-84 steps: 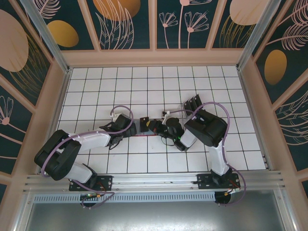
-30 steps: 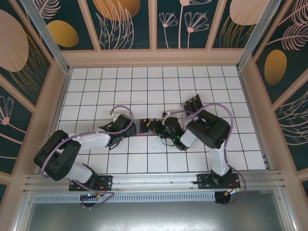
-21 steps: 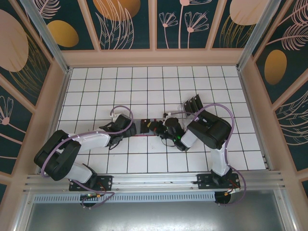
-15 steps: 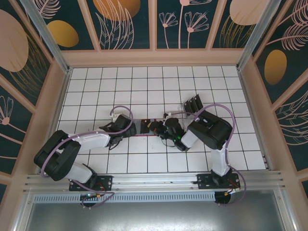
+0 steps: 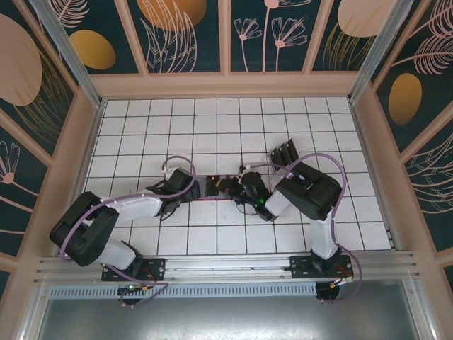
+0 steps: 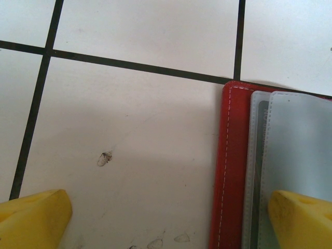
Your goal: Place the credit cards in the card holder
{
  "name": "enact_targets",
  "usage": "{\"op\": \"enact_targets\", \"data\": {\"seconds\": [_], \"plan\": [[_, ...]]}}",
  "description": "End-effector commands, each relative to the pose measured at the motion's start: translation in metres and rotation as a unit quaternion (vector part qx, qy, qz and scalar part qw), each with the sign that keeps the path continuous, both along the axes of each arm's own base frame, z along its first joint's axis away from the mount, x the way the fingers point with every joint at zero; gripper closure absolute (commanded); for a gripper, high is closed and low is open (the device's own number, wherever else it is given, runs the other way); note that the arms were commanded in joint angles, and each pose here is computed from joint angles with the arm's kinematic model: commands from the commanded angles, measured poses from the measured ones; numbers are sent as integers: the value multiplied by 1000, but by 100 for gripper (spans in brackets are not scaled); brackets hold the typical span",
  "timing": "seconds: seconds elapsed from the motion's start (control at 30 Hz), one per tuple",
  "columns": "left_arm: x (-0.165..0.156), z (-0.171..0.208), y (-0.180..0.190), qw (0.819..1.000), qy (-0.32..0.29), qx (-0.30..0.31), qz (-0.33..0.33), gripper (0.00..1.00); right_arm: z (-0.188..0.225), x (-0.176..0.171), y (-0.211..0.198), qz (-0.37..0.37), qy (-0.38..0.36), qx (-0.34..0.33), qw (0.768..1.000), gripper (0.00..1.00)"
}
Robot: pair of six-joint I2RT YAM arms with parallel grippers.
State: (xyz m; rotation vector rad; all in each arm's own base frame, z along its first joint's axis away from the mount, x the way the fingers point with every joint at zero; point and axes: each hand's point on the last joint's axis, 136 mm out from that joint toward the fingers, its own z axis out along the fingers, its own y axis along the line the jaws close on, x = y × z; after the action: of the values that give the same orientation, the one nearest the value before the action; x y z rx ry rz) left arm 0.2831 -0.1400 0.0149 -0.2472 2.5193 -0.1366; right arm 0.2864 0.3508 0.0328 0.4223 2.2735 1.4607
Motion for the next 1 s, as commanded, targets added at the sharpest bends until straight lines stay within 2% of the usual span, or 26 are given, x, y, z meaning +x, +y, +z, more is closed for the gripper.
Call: {"op": "enact_targets", "data": {"seconds": [0.0, 0.43, 0.97], "plan": [[-33, -30, 22, 997, 70, 43, 0, 1, -36, -13, -4, 13, 43, -47, 998, 100], [-33, -30, 23, 997, 69, 42, 1, 1, -38, -14, 2, 27, 47, -55, 997, 100], [-33, -30, 23, 997, 68, 42, 1, 1, -38, -23, -12, 18, 58, -68, 996, 100]]}}
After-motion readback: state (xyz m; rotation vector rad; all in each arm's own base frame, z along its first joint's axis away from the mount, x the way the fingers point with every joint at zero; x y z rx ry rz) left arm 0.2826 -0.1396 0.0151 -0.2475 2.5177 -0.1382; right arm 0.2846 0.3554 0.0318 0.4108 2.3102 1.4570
